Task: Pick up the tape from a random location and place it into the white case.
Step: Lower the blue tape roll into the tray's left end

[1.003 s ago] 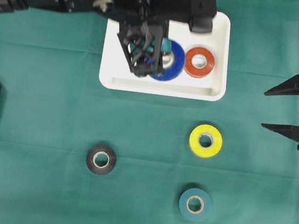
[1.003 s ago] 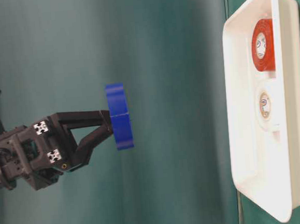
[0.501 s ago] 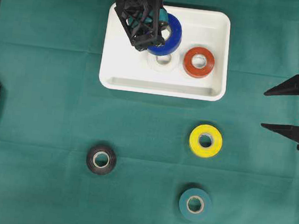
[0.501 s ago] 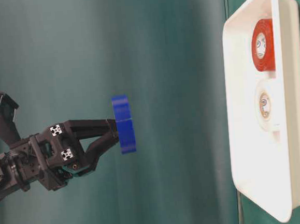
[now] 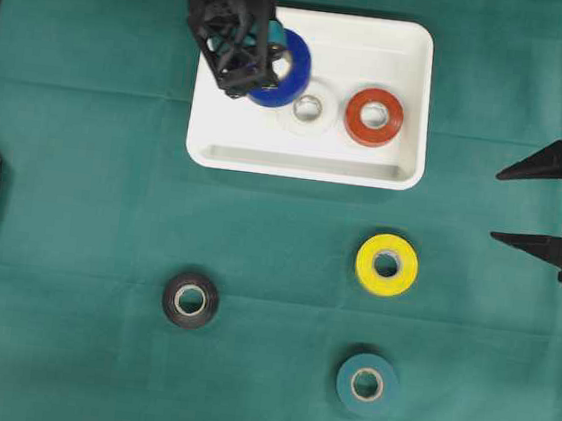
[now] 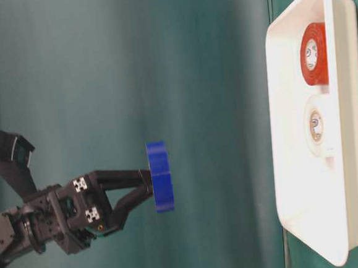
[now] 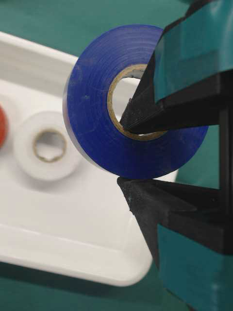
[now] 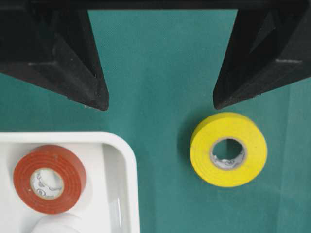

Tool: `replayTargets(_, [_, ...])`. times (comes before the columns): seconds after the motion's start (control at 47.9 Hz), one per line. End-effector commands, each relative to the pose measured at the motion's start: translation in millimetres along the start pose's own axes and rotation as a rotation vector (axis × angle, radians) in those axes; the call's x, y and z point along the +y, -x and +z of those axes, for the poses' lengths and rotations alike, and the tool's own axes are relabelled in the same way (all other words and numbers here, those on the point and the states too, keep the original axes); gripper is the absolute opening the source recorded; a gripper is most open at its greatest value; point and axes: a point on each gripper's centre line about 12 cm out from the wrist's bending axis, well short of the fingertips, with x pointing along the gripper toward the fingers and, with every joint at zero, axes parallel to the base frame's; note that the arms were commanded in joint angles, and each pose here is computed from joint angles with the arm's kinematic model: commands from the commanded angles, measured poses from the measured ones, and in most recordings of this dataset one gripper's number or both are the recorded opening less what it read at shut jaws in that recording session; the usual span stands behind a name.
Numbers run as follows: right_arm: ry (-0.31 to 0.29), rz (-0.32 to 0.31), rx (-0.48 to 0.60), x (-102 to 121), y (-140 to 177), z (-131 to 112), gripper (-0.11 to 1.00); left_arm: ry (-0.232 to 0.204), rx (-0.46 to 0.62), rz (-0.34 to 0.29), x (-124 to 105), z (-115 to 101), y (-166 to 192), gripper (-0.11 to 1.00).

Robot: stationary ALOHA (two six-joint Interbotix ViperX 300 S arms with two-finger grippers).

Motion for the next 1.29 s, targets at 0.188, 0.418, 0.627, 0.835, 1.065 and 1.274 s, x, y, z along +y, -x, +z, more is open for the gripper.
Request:
replayTargets(0.188, [0.004,0.003,-0.025,1.3,2.1,10.6,0.82,0.013,-0.047,0.009,5.8,-9.5,19.7,0.22])
replayTargets(0.418, [0.002,0.003,-0.023,1.3,1.9,10.0,0.82,0.013,-0.051,0.009,5.8,-8.6,19.5,0.22])
replayTargets(0.627, [0.002,0.003,-0.023,1.3,1.9,10.0,0.82,0.013,-0.05,0.007,5.0,-8.9,19.1,0.22])
replayTargets(0.835, [0.003,0.004,-0.021,1.6,1.6,9.8,0.82,0.014,-0.05,0.008,5.7,-9.1,19.7,0.22])
replayTargets(1.065, [0.003,0.003,-0.021,1.3,1.6,9.8,0.82,0.015,-0.048,0.006,5.5,-9.5,19.3,0.22])
replayTargets(1.274, [0.004,0.003,-0.022,1.3,1.6,9.9,0.82,0.015,-0.051,0.007,5.5,-8.9,19.8,0.22])
